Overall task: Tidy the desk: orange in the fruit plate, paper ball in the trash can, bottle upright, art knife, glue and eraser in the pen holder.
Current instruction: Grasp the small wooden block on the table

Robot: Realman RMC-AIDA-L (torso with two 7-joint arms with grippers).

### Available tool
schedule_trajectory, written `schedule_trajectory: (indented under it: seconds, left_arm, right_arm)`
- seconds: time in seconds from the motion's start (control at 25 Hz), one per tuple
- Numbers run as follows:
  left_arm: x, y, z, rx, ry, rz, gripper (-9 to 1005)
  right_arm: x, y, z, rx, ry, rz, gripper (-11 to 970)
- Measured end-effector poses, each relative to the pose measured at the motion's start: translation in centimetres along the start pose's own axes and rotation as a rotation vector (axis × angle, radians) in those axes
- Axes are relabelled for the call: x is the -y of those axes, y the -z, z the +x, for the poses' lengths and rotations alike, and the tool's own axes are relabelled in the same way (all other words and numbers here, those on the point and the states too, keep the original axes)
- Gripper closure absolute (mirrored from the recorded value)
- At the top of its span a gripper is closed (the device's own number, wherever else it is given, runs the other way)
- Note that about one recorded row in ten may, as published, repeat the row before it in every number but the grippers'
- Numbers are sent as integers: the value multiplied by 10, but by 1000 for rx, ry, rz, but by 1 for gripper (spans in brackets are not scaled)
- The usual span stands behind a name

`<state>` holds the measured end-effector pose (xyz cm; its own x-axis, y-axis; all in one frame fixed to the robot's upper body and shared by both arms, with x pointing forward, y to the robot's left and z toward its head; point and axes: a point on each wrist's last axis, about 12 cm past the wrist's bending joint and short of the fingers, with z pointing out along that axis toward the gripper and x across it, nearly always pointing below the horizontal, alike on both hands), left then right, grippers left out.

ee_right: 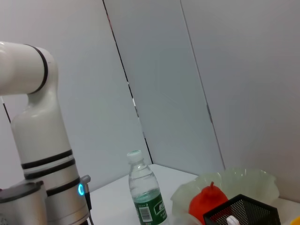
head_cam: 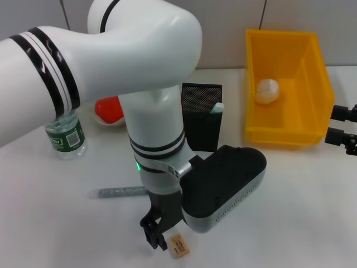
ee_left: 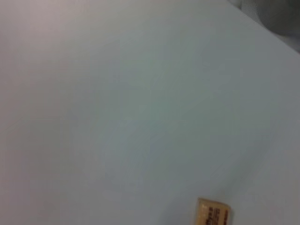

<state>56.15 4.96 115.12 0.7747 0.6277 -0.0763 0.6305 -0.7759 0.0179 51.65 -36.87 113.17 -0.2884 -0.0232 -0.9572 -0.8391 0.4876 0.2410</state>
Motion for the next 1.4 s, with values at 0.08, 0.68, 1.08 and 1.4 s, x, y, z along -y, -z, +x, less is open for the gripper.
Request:
schedule_trajectory:
  seconds: [0.08, 0.68, 1.08, 1.4]
  left_arm:
    - [0, 0, -1, 8, -2, -3, 355]
    - [-1, -8, 4, 53, 15, 2, 392]
    - [1, -11, 5, 70, 34, 5, 434]
    - [2, -14, 6, 73, 37, 8, 457]
  right_arm:
    - [-1, 1, 1, 0, -3, 1, 213]
    - [-2, 2, 2, -5, -7, -4, 214]
    - [-1, -1, 1, -16, -3, -12, 213]
    - [-1, -2, 0, -15, 0, -13, 214]
